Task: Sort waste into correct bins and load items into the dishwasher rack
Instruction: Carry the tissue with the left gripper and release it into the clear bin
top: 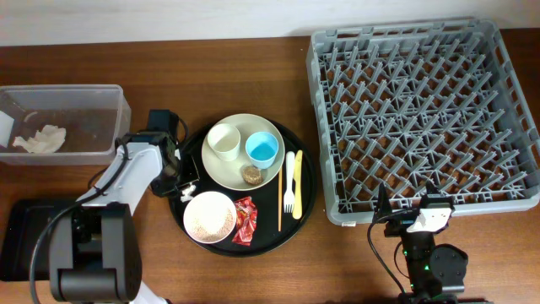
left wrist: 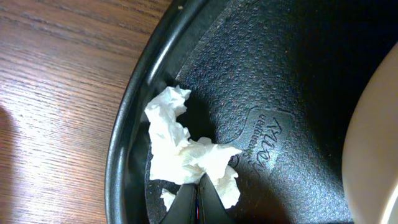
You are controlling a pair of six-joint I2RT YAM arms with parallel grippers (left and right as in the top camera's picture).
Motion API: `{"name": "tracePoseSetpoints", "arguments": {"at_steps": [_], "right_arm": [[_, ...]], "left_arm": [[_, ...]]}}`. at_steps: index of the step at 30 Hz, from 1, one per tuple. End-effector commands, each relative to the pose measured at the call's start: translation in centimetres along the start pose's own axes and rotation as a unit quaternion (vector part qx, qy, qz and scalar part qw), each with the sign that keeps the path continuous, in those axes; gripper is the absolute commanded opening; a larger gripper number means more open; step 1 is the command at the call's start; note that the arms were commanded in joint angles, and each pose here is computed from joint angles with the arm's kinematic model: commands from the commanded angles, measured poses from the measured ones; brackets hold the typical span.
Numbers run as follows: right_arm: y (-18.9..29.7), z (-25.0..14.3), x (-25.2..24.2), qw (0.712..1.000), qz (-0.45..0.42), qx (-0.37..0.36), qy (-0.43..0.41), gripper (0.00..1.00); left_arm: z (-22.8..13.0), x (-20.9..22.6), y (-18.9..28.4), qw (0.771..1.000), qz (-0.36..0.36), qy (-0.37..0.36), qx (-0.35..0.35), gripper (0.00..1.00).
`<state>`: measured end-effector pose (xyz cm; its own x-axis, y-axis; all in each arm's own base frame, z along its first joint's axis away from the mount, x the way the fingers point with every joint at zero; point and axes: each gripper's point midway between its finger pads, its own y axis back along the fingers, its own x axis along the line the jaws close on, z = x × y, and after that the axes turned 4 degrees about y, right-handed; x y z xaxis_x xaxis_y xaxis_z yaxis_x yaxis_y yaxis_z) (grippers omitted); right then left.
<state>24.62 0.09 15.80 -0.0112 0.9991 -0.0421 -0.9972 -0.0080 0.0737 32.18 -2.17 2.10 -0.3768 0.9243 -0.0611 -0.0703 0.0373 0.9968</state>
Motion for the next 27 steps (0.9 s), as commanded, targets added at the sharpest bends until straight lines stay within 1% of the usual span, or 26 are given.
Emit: {"name": "tracePoseSetpoints", "arguments": {"at_steps": [1, 2, 3, 5, 7, 9, 10, 11, 12, 15, 17, 19, 21, 23, 27], "right_arm": [[0.0, -0.2, 0.0, 1.000, -0.003, 0.002, -0.004, 0.98], [0.0, -0.2, 0.0, 1.000, -0.003, 0.002, -0.004, 0.98], [0.0, -0.2, 0.0, 1.000, -0.003, 0.002, -0.004, 0.98], [0.0, -0.2, 0.0, 1.000, -0.003, 0.002, -0.004, 0.98], [0.0, -0.2, 0.0, 1.000, -0.003, 0.002, -0.004, 0.98], [0.0, -0.2, 0.0, 1.000, -0.003, 0.002, -0.004, 0.98], [0.0, -0.2, 0.0, 1.000, -0.003, 0.002, -0.004, 0.98], [0.0, -0.2, 0.0, 1.000, -0.003, 0.002, -0.004, 0.98], [0.0, -0.2, 0.0, 1.000, -0.003, 0.002, -0.004, 0.98], [0.0, -0.2, 0.0, 1.000, -0.003, 0.002, -0.004, 0.98], [0.0, -0.2, 0.0, 1.000, -0.003, 0.002, -0.004, 0.98], [0.0, -0.2, 0.0, 1.000, -0.003, 0.002, -0.004, 0.98], [0.0, -0.2, 0.0, 1.000, -0.003, 0.002, -0.004, 0.98], [0.0, -0.2, 0.0, 1.000, -0.003, 0.002, -0.004, 0.98], [0.0, -0.2, 0.0, 1.000, -0.003, 0.002, -0.004, 0.98]], "left_arm": [[3.1, -1.5, 4.3, 0.997, -0.024, -0.043, -0.064, 0.00], [3.8, -1.7, 5.7, 0.995, -0.026, -0.046, -0.082, 0.00], [4.8, -1.7, 8.1, 0.992, -0.024, -0.045, -0.114, 0.00], [5.9, -2.0, 11.4, 0.988, -0.029, -0.043, -0.148, 0.01], [8.3, -1.4, 16.7, 0.979, -0.044, -0.021, -0.199, 0.00], [11.0, 0.6, 20.9, 0.967, -0.051, 0.014, -0.248, 0.01], [12.5, 2.5, 23.1, 0.958, -0.052, 0.040, -0.278, 0.00], [13.1, 3.6, 23.8, 0.955, -0.050, 0.055, -0.289, 0.00], [13.8, 5.7, 24.5, 0.949, -0.044, 0.079, -0.301, 0.01], [15.4, 10.1, 24.0, 0.942, -0.026, 0.128, -0.308, 0.00], [16.6, 11.5, 22.7, 0.942, -0.019, 0.143, -0.304, 0.00], [18.6, 13.2, 19.6, 0.944, -0.010, 0.160, -0.289, 0.01], [19.6, 14.5, 17.0, 0.947, -0.002, 0.172, -0.271, 0.01], [20.6, 16.2, 13.3, 0.951, 0.006, 0.187, -0.246, 0.00], [21.9, 19.7, 8.6, 0.950, 0.016, 0.219, -0.224, 0.00]]}}
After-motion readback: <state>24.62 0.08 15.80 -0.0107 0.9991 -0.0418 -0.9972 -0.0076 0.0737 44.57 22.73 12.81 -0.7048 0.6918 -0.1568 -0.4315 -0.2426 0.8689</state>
